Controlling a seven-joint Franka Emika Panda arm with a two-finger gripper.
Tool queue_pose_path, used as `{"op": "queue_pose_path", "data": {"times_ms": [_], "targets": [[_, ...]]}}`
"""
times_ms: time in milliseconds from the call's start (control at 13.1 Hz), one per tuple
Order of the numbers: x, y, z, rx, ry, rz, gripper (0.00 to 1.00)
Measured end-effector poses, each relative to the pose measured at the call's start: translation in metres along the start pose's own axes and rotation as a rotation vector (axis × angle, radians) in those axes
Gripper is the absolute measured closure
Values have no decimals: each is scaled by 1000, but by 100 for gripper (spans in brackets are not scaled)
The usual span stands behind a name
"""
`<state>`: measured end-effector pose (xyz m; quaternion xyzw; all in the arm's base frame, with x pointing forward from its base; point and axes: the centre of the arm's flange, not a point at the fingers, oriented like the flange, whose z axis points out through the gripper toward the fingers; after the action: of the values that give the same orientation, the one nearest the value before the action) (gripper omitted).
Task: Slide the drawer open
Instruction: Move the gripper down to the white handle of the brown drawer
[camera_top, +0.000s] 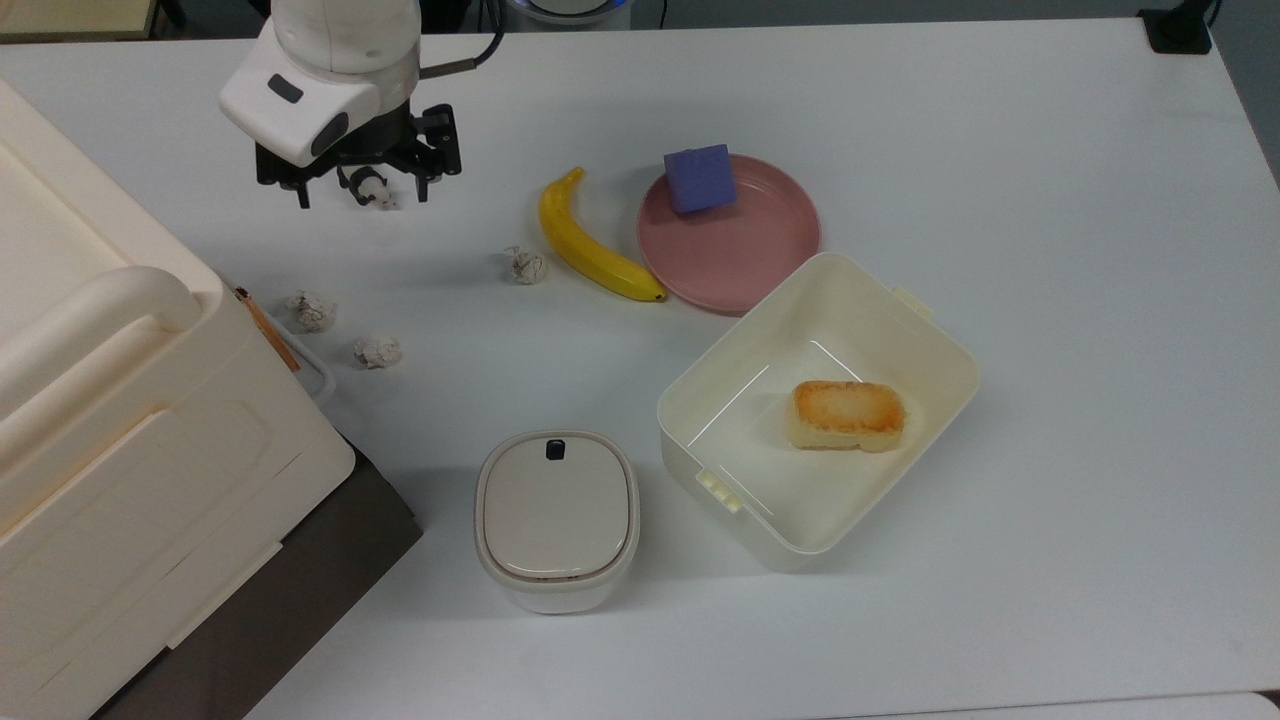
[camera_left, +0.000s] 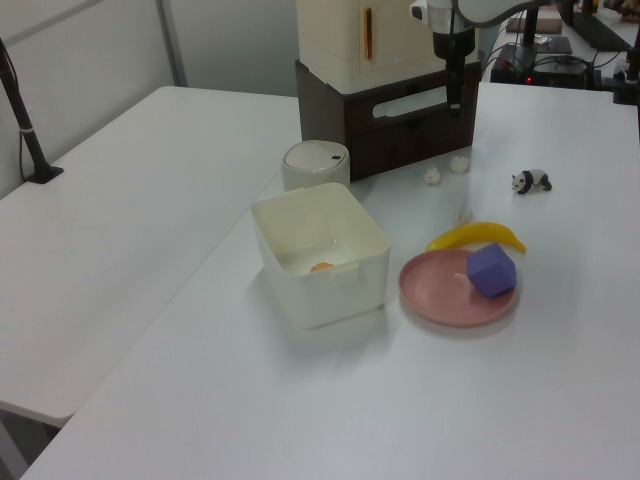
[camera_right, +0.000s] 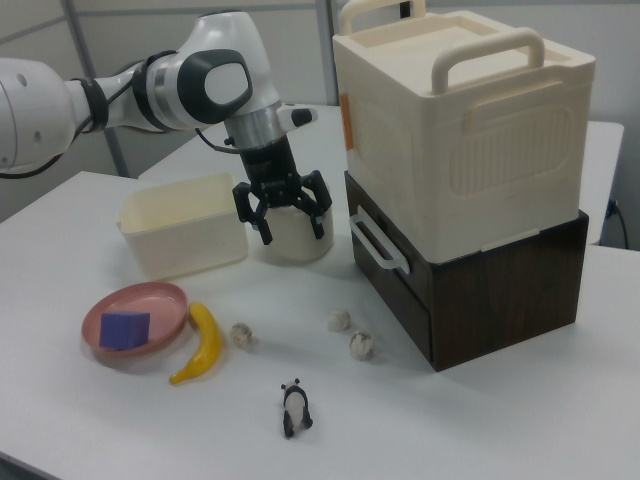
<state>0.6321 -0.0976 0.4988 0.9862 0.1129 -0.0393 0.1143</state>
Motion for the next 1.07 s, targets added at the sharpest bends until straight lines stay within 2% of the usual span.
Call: {"op": "queue_pose_path", "data": {"times_ms": [152, 304, 685, 837, 1065], "targets": [[1, 2, 2, -14, -2, -65, 0], [2, 7, 6, -21, 7, -174, 0], [5, 47, 32, -73, 41, -531, 0], [11, 52, 44, -89, 56, -588, 0], [18, 53, 66, -88, 47, -603, 0]]}}
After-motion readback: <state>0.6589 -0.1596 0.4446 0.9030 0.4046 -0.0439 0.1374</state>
